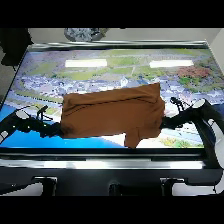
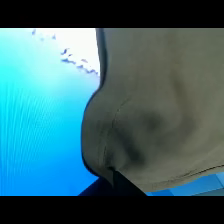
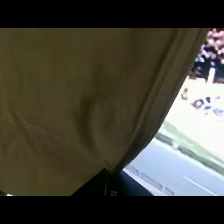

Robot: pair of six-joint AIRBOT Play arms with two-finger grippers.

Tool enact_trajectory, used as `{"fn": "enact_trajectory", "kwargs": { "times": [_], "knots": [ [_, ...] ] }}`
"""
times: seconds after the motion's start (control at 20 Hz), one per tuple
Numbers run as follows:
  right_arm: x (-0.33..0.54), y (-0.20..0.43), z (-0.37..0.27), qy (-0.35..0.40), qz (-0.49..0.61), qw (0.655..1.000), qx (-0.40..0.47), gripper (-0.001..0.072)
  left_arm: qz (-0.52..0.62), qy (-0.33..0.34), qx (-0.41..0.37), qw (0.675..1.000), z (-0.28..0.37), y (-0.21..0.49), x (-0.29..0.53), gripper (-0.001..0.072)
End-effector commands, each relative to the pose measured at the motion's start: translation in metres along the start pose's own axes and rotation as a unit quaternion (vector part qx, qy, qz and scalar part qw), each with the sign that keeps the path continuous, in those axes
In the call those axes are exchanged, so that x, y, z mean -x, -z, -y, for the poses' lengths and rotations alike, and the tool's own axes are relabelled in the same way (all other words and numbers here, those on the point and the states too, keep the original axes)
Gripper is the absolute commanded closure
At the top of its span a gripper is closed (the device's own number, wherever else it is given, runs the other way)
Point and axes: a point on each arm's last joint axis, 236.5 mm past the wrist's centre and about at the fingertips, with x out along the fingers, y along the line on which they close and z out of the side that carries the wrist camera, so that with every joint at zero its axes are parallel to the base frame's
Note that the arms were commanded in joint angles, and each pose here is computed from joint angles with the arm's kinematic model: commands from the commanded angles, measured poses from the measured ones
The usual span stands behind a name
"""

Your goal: Fold the shirts.

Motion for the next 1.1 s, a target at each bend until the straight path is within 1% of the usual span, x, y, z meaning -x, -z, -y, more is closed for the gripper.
{"fn": "enact_trajectory", "kwargs": {
  "times": [0.0, 0.05, 0.1, 0.2, 0.25, 0.3, 0.35, 0.4, 0.45, 0.5, 0.55, 0.6, 0.65, 0.7, 0.75, 0.8, 0.9, 1.05],
  "knots": [
    [0.000, -0.006, -0.005, -0.012, 0.007, 1.000, 0.001, 0.0669, 0.009, 0.000, -0.004, 1.000, 0.001, -0.005, 0.003, 0.0678],
    [0.009, -0.005, -0.008, -0.012, -0.003, 0.999, 0.037, 0.0669, 0.017, 0.000, -0.009, 1.000, 0.004, -0.012, 0.011, 0.0680],
    [0.029, -0.011, -0.006, 0.010, -0.002, 0.997, 0.078, 0.0669, 0.041, -0.001, -0.025, 0.999, 0.011, -0.027, 0.029, 0.0681],
    [0.104, -0.045, -0.006, 0.103, 0.062, 0.981, 0.155, 0.0670, 0.155, -0.009, -0.079, 0.985, 0.045, -0.072, 0.103, 0.0682],
    [0.166, -0.072, -0.017, 0.166, 0.132, 0.956, 0.201, 0.0670, 0.239, -0.014, -0.117, 0.964, 0.073, -0.093, 0.164, 0.0681],
    [0.236, -0.093, -0.040, 0.227, 0.215, 0.917, 0.247, 0.0670, 0.324, -0.018, -0.153, 0.933, 0.105, -0.102, 0.232, 0.0681],
    [0.322, -0.104, -0.079, 0.287, 0.317, 0.857, 0.288, 0.0669, 0.423, -0.028, -0.192, 0.885, 0.141, -0.100, 0.314, 0.0681],
    [0.406, -0.098, -0.123, 0.341, 0.416, 0.783, 0.312, 0.0669, 0.511, -0.049, -0.222, 0.829, 0.169, -0.085, 0.390, 0.0680],
    [0.490, -0.071, -0.174, 0.386, 0.517, 0.692, 0.324, 0.0669, 0.592, -0.063, -0.239, 0.767, 0.195, -0.058, 0.463, 0.0680],
    [0.554, -0.033, -0.218, 0.422, 0.589, 0.604, 0.331, 0.0669, 0.668, -0.070, -0.246, 0.699, 0.219, -0.018, 0.531, 0.0680],
    [0.598, 0.016, -0.257, 0.442, 0.642, 0.531, 0.332, 0.0669, 0.723, -0.072, -0.248, 0.641, 0.236, 0.025, 0.580, 0.0680],
    [0.619, 0.057, -0.283, 0.449, 0.671, 0.488, 0.333, 0.0669, 0.762, -0.061, -0.254, 0.592, 0.253, 0.068, 0.613, 0.0680],
    [0.626, 0.091, -0.300, 0.454, 0.682, 0.464, 0.335, 0.0669, 0.784, -0.052, -0.259, 0.562, 0.264, 0.102, 0.630, 0.0680],
    [0.624, 0.114, -0.308, 0.459, 0.682, 0.459, 0.336, 0.0669, 0.795, -0.044, -0.262, 0.545, 0.269, 0.126, 0.638, 0.0680],
    [0.619, 0.132, -0.310, 0.469, 0.673, 0.462, 0.337, 0.0669, 0.800, -0.038, -0.262, 0.538, 0.271, 0.144, 0.639, 0.0680],
    [0.614, 0.145, -0.306, 0.480, 0.662, 0.470, 0.333, 0.0669, 0.799, -0.043, -0.264, 0.538, 0.271, 0.156, 0.637, 0.0680],
    [0.607, 0.157, -0.298, 0.487, 0.651, 0.488, 0.319, 0.0669, 0.787, -0.049, -0.268, 0.554, 0.268, 0.162, 0.626, 0.0680],
    [0.595, 0.155, -0.293, 0.479, 0.637, 0.512, 0.320, 0.0669, 0.755, -0.050, -0.255, 0.602, 0.258, 0.153, 0.603, 0.0680]
  ]
}}
